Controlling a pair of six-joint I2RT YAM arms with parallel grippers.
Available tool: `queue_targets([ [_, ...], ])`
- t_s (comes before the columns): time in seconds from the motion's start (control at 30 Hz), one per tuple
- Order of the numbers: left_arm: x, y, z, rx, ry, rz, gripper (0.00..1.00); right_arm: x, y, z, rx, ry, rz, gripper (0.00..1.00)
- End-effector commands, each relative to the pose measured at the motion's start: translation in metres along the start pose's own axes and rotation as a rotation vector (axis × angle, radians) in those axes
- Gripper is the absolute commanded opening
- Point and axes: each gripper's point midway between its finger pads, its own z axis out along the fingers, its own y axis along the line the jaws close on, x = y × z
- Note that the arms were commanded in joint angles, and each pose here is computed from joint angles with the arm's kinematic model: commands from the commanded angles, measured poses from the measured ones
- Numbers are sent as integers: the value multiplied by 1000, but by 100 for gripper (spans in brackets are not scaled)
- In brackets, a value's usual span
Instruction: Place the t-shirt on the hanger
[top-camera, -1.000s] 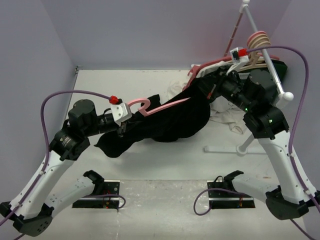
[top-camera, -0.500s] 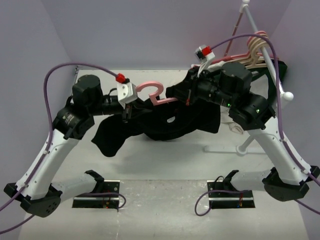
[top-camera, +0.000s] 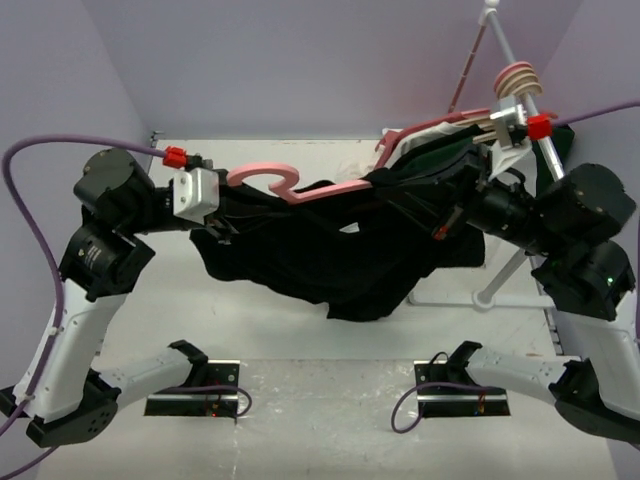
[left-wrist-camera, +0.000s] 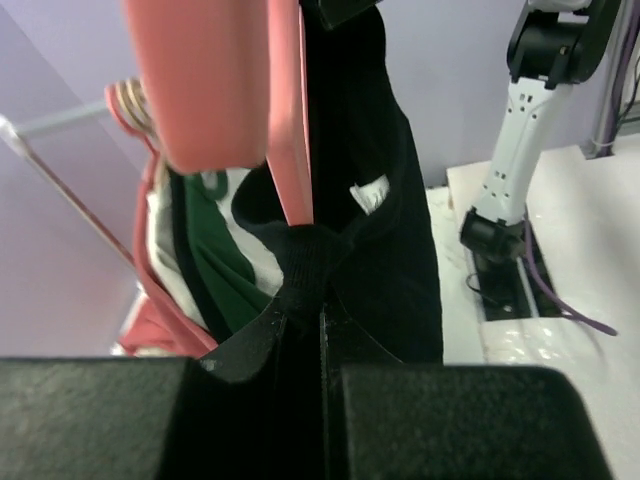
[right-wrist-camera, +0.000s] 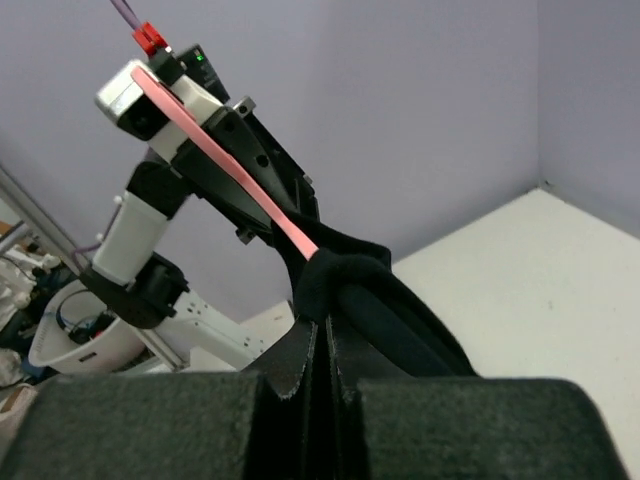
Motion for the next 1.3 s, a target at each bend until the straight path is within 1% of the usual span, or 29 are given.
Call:
queue_targets([
  [0.0, 52, 8, 21, 31, 4, -84, 0, 91, -68, 19, 173, 194, 39, 1],
  [0.1, 96, 4, 25, 53, 61, -165, 0, 118, -80, 7, 208, 213, 29, 2],
  [0.13, 99, 3, 25, 54, 65, -168, 0, 120, -81, 6, 210, 215, 25, 2],
  [0.27, 135, -6, 26, 81, 113, -233, 0, 162, -102, -3, 264, 286, 34, 2],
  [0.4, 148, -13, 24, 92, 121, -231, 0, 184, -105, -5, 242, 320, 43, 3],
  [0.53, 162, -19, 25, 127, 124, -243, 0, 200, -98, -8, 175, 346, 37, 7],
  [0.67, 173, -21, 29, 163, 130, -277, 0, 203, -98, -12, 168, 336, 25, 8],
  [0.73, 176, -21, 31, 176, 134, -286, 0, 197, -99, -11, 183, 319, 22, 15],
  [0.77, 177, -21, 31, 180, 133, -287, 0, 193, -98, -10, 181, 310, 22, 20],
  [0.8, 177, -21, 32, 181, 133, -291, 0, 189, -96, -9, 180, 304, 24, 20],
  [0.83, 177, -21, 33, 182, 133, -303, 0, 186, -93, -8, 169, 303, 32, 30],
  [0.87, 177, -20, 34, 183, 129, -307, 0, 179, -88, -7, 156, 297, 32, 36],
  [0.93, 175, -19, 35, 184, 121, -307, 0, 167, -85, -9, 162, 281, 15, 46],
  [1.03, 176, -20, 35, 186, 122, -311, 0, 152, -92, -18, 224, 238, -50, 61],
  [1.1, 177, -19, 34, 184, 127, -310, 0, 145, -95, -21, 249, 228, -82, 65],
  [1.2, 175, -21, 36, 206, 118, -310, 0, 136, -82, -16, 172, 251, -128, 71],
  [1.27, 171, -24, 36, 240, 106, -314, 0, 129, -78, -12, 151, 250, -155, 72],
])
